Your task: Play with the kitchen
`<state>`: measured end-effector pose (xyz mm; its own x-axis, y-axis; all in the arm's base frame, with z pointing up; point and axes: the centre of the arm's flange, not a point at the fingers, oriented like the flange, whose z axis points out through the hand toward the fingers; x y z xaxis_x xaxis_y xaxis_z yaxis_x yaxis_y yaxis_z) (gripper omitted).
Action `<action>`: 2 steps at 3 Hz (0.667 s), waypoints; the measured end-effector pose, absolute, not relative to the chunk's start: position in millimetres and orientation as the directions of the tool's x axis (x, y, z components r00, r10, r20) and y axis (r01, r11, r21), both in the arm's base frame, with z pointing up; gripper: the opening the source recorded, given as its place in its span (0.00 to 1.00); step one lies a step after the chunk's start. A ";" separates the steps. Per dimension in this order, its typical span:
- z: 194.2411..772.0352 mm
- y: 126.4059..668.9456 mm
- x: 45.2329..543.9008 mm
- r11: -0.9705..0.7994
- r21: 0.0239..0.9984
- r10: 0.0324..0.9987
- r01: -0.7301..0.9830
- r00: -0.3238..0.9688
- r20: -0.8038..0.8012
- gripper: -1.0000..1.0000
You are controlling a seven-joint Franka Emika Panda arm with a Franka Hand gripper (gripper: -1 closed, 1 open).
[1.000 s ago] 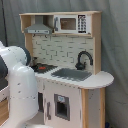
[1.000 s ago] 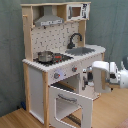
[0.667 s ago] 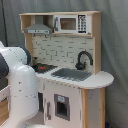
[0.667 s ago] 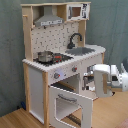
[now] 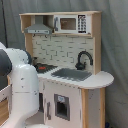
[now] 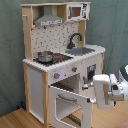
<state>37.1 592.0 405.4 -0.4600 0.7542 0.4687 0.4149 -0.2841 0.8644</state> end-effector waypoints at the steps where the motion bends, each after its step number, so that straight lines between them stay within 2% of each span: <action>1: 381.8 597.2 32.7 -0.266 0.855 0.752 0.445 -0.458 0.473 1.00; 2: 363.1 598.8 29.5 -0.263 0.858 0.776 0.441 -0.431 0.460 1.00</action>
